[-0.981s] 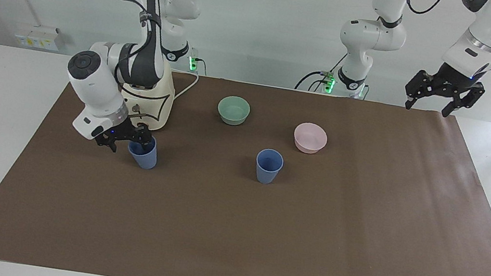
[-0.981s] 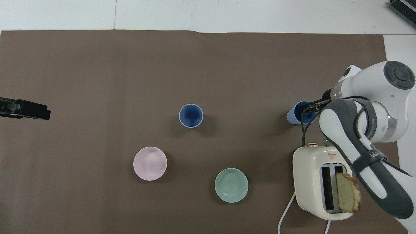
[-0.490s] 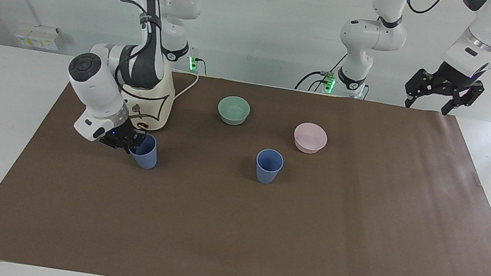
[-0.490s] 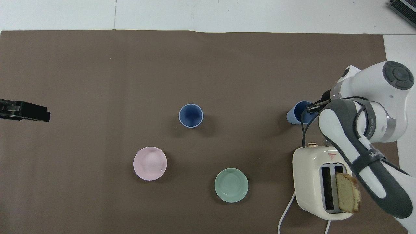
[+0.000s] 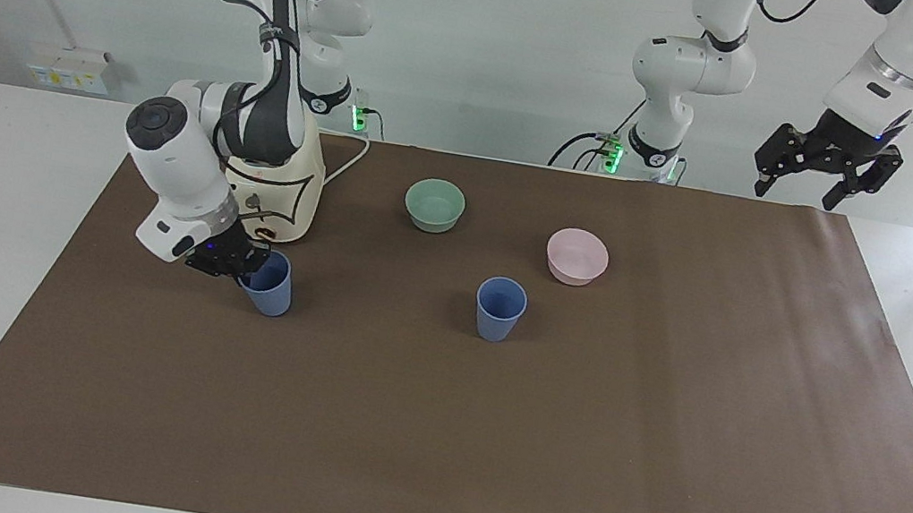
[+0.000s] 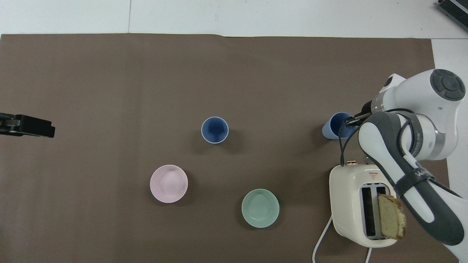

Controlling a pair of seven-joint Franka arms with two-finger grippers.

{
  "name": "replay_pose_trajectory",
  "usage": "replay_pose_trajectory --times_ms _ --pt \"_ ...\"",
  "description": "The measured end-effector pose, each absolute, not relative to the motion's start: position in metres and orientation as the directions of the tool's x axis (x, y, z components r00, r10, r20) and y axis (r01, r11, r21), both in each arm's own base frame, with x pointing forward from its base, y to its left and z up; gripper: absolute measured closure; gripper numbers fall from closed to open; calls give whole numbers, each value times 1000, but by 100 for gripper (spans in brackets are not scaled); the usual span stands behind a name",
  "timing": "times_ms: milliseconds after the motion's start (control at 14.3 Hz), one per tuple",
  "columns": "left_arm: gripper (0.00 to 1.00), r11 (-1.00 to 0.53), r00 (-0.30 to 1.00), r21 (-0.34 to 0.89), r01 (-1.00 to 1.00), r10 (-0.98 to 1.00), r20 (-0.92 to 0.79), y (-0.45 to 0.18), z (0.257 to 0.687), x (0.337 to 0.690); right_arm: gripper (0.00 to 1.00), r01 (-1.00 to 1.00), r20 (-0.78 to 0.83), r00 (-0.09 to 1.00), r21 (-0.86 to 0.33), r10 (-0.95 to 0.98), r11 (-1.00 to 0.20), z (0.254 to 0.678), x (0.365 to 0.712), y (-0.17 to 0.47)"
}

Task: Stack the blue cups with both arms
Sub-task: 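Lift the second blue cup and carry it toward the centered cup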

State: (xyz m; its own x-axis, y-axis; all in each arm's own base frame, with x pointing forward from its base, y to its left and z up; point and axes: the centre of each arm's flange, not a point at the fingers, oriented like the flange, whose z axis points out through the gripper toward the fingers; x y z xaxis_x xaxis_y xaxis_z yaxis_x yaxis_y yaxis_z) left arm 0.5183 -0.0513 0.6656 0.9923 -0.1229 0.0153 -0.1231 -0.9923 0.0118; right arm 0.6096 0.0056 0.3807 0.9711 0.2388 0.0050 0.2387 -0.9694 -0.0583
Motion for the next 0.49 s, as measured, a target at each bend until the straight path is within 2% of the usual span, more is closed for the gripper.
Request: replay_pose_trajectory --times_ms 210,490 --pt "0 -992 992 12 -123 -123 15 -51 666 518 95 226 20 974 -63 225 -972 429 618 22" --pt "0 -992 992 12 -123 -123 15 -51 666 518 95 144 72 988 -77 139 -987 472 622 98"
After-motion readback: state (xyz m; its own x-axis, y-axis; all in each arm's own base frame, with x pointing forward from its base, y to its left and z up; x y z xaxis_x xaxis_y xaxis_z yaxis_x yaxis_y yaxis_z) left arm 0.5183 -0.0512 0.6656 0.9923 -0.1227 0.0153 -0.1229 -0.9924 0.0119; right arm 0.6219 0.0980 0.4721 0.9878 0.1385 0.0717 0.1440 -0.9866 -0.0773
